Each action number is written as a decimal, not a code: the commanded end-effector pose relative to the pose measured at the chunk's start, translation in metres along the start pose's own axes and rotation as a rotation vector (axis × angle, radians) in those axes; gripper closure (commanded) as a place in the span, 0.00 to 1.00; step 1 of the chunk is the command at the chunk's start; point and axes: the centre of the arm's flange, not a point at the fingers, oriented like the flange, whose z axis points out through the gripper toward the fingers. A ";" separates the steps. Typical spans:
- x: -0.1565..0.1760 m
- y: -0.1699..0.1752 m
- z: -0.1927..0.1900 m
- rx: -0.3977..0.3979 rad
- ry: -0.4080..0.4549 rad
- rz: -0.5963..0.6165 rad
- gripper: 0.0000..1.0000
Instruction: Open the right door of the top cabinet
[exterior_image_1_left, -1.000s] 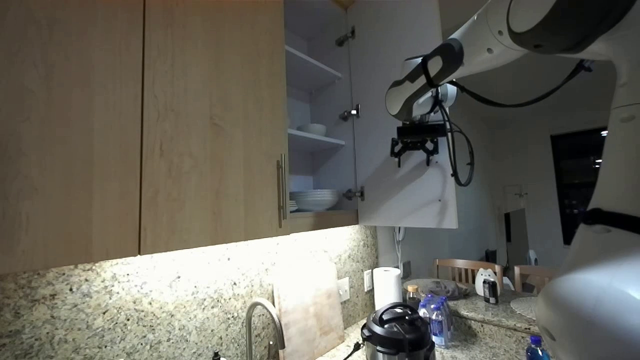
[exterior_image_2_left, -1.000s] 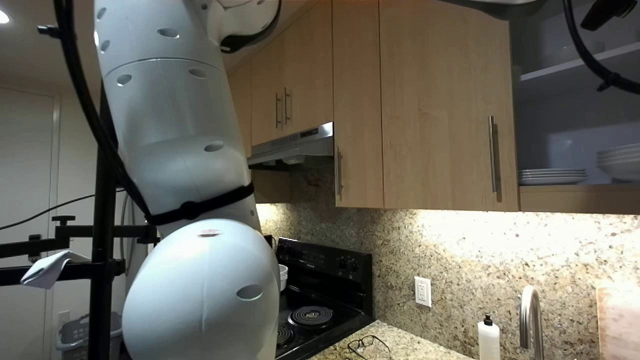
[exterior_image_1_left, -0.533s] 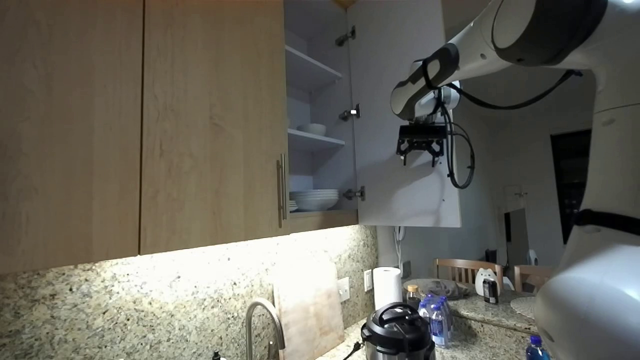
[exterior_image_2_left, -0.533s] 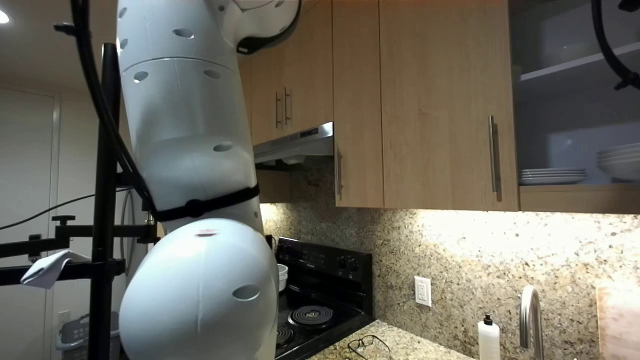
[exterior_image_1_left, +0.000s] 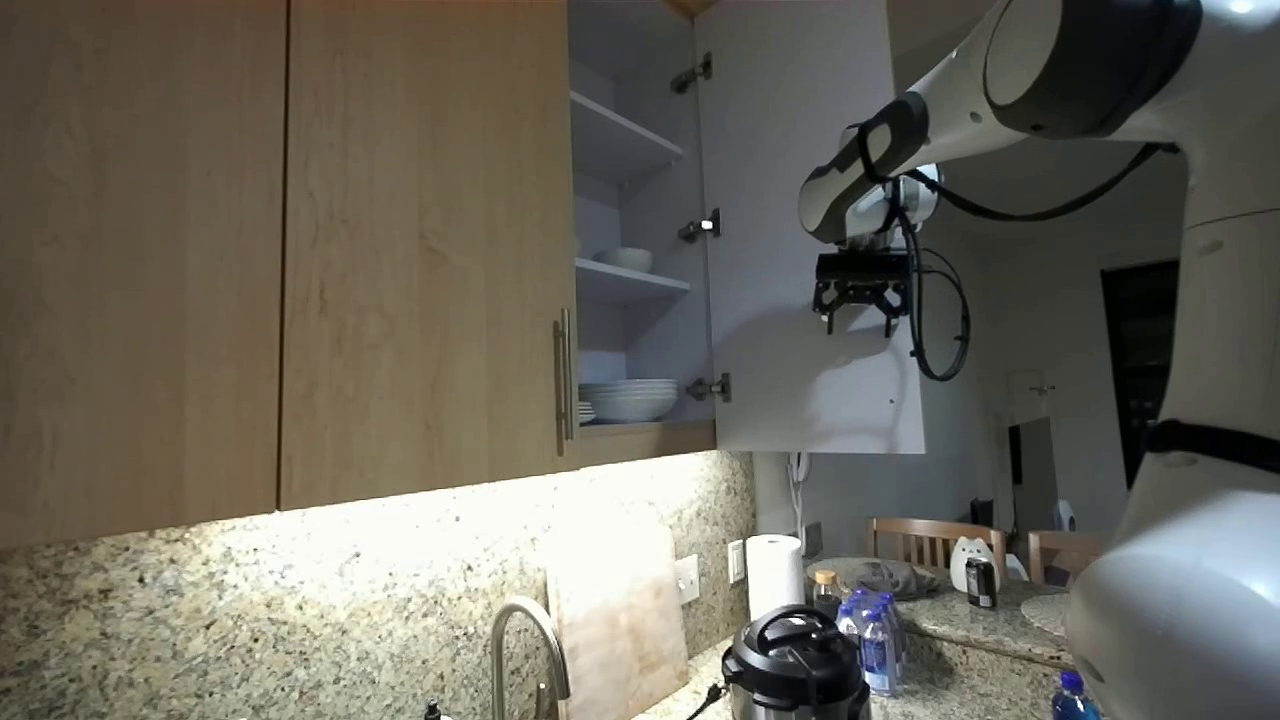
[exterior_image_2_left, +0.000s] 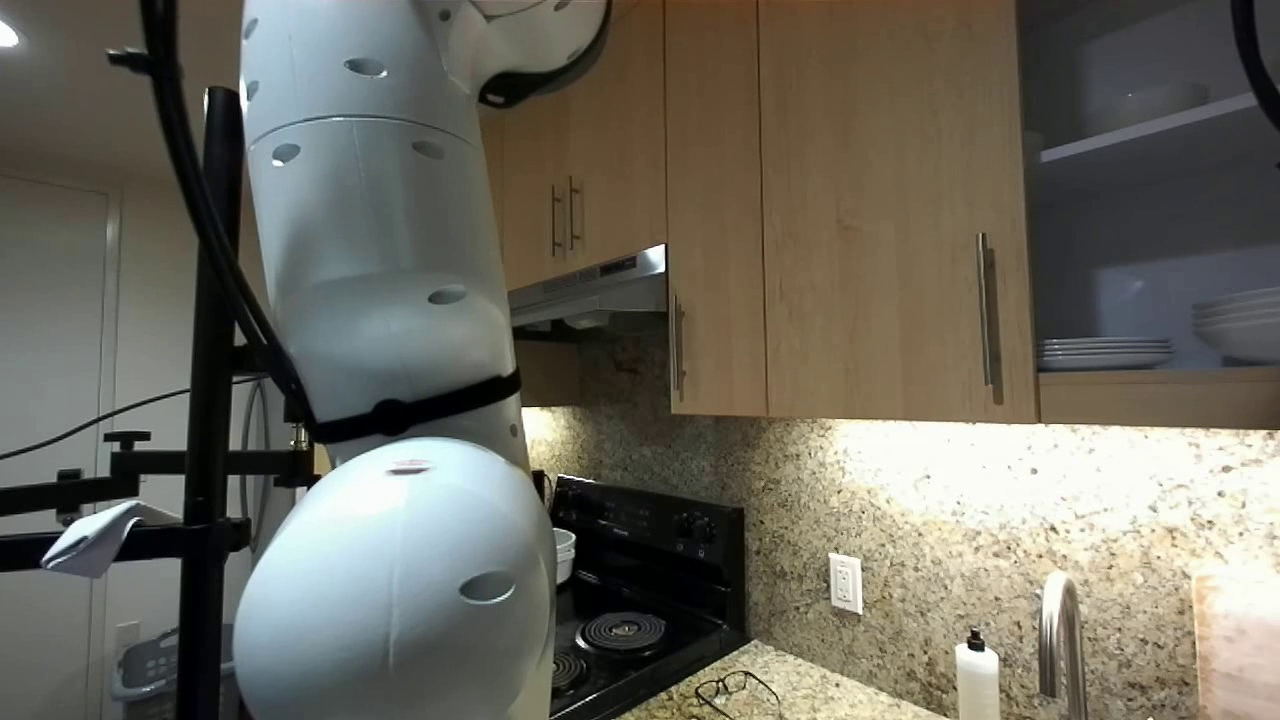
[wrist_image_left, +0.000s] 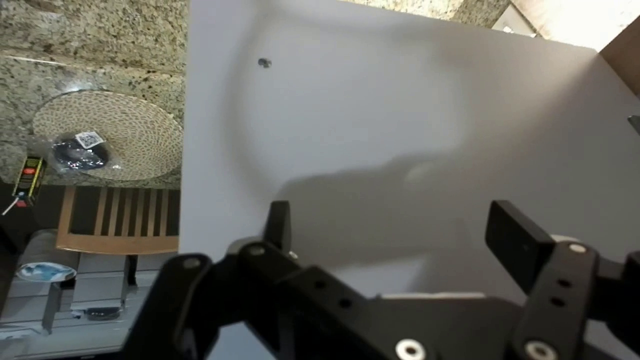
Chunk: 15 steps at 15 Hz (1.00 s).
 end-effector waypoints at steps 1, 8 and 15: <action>-0.035 0.030 -0.011 0.013 -0.044 -0.010 0.00; -0.134 0.044 -0.017 0.002 -0.221 -0.151 0.00; -0.236 0.041 -0.052 0.006 -0.324 -0.455 0.00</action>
